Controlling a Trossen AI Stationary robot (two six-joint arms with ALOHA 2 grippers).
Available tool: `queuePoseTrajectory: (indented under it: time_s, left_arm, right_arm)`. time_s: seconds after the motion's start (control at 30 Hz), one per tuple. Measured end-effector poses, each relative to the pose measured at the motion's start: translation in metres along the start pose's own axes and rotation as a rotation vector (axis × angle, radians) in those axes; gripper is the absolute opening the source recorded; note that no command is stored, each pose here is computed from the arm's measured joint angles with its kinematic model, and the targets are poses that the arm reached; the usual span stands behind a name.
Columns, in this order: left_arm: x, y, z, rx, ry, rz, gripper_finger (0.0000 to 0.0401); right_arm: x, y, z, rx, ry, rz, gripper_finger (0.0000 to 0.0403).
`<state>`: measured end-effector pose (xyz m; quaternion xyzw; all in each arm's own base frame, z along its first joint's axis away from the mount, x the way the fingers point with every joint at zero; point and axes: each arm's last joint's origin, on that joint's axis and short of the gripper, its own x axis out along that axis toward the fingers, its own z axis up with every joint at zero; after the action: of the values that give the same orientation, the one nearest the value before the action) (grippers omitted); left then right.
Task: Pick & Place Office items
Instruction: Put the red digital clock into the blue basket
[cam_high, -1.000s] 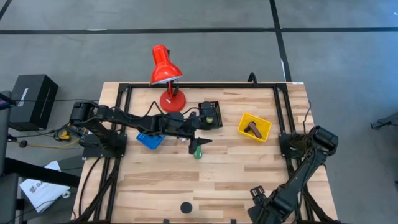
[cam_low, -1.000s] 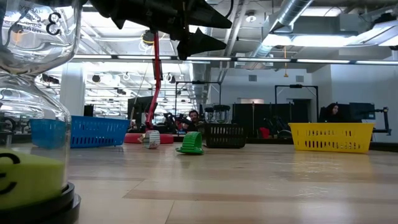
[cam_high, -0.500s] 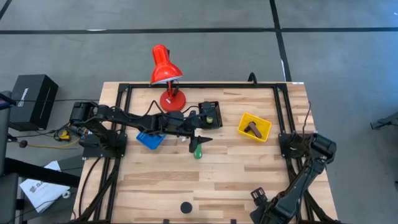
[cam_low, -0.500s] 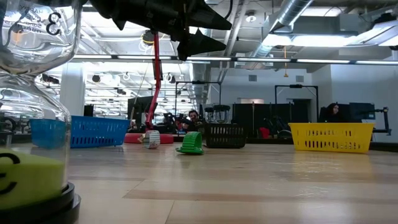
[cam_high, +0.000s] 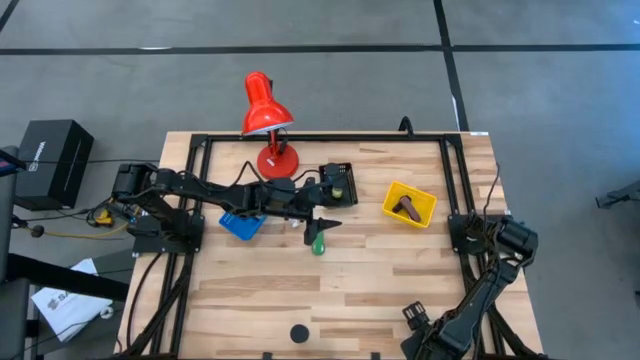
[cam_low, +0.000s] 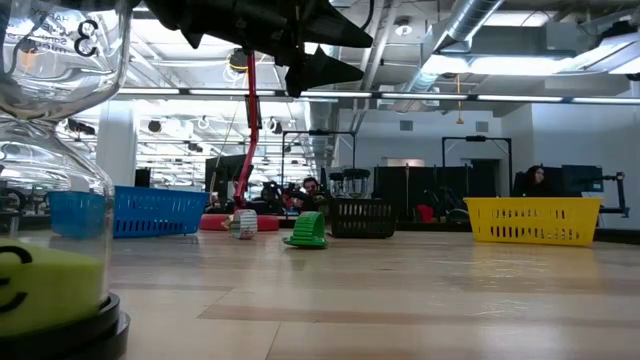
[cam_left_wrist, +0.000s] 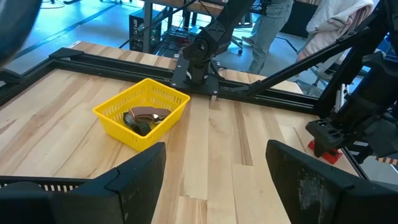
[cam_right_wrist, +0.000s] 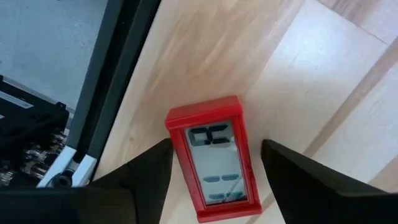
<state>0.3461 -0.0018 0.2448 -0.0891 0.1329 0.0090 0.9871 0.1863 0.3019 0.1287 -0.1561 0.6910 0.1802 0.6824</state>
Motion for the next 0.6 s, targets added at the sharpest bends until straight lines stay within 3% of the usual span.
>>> queuePoseTrajectory:
  time_s: [0.17, 0.37, 0.6]
  left_arm:
    - [0.0, 0.0, 0.0, 0.0, 0.0, 0.0, 0.0273]
    - [0.0, 0.0, 0.0, 0.0, 0.0, 0.0, 0.0273]
    - [0.0, 0.0, 0.0, 0.0, 0.0, 0.0, 0.0273]
  right_arm:
    - [0.0, -0.005, 0.003, 0.017, 0.016, 0.023, 0.0225]
    - [0.0, -0.015, 0.006, 0.043, 0.075, 0.08, 0.0171]
    - [-0.009, -0.031, 0.005, 0.026, 0.19, 0.031, 0.0138]
